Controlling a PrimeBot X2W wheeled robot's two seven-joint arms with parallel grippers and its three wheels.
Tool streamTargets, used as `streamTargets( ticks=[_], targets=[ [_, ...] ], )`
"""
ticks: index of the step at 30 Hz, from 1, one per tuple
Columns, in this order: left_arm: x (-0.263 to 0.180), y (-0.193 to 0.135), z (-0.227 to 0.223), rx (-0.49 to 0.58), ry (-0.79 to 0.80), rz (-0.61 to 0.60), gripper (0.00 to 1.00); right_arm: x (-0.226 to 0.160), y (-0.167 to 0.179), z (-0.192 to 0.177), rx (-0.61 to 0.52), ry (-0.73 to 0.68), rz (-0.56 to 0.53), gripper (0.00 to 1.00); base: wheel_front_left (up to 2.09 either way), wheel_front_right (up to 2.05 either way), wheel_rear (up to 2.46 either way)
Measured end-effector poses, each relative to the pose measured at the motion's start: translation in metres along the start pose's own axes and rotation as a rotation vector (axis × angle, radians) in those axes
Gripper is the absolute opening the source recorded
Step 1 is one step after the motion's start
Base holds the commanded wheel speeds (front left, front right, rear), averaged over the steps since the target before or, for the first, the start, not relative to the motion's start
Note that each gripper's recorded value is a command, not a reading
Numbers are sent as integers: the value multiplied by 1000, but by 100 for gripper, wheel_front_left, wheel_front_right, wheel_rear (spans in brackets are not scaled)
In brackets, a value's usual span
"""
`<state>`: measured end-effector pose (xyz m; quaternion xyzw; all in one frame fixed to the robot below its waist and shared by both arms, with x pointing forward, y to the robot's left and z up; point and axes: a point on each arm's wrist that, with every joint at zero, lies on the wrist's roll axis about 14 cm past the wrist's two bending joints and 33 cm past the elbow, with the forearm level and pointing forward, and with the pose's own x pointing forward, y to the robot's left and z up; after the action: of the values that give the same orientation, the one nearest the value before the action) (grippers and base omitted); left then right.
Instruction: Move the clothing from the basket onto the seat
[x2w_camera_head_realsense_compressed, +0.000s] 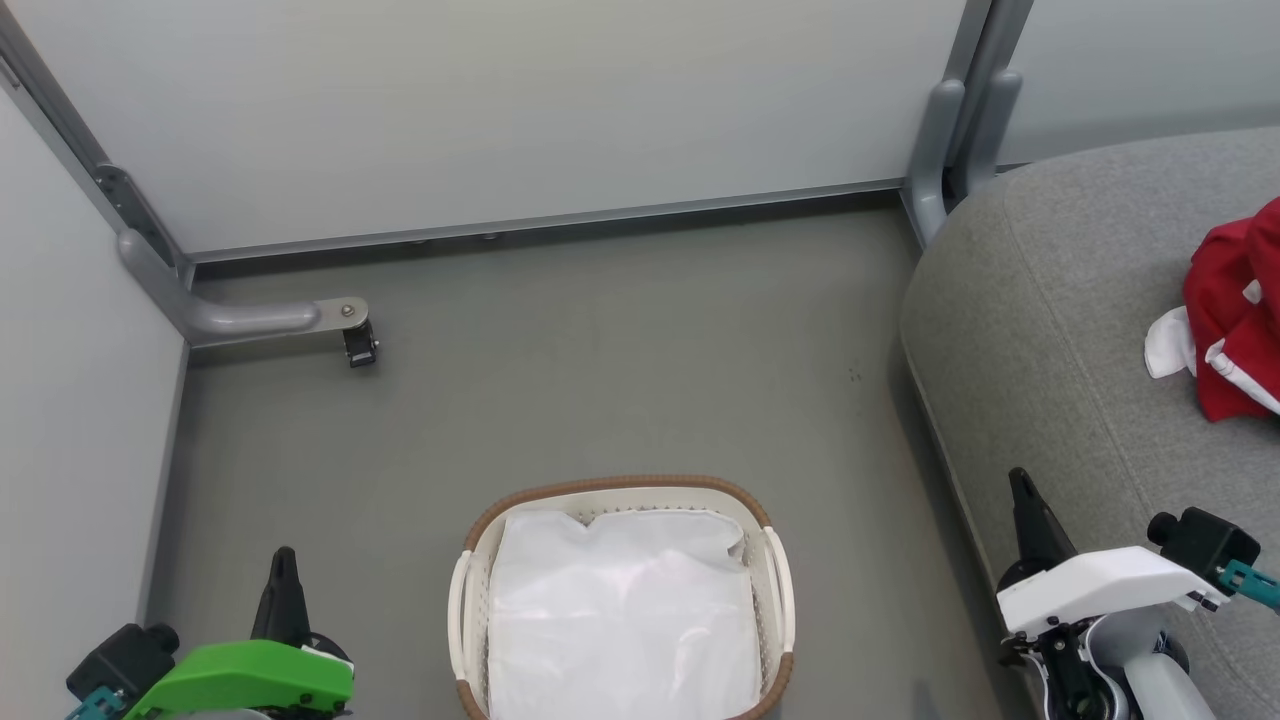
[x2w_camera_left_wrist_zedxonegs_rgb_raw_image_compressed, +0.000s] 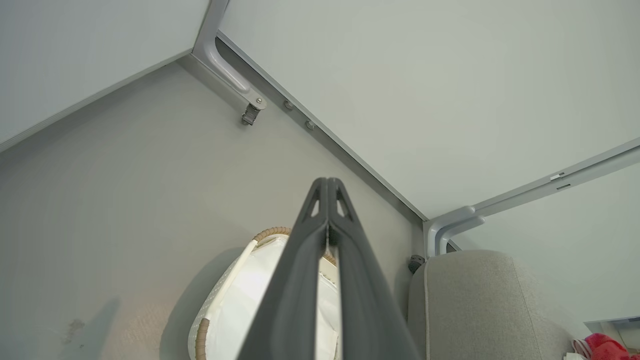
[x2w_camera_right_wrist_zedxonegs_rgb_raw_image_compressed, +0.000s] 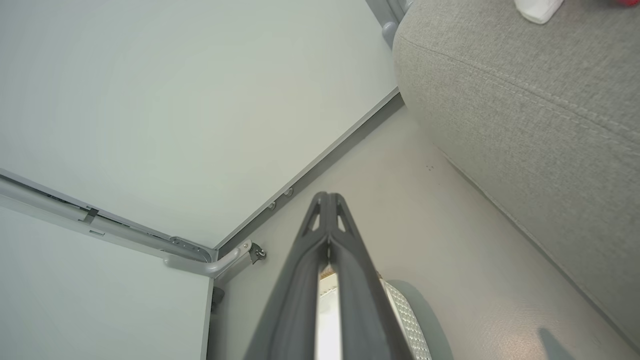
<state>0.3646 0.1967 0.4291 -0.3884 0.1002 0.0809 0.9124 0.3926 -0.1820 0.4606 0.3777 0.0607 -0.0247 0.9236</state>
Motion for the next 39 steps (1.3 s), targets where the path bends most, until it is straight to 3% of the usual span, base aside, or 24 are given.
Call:
streamTargets(
  ticks=[16,39],
  targets=[
    [4,-11,11,-211,-6,-37,0,0,3,11,214,-19,6,0,0,0,0],
    [6,-26,25,-435,-13,-102,0,-2,8,24,448,-34,35,0,0,0,0]
  ],
)
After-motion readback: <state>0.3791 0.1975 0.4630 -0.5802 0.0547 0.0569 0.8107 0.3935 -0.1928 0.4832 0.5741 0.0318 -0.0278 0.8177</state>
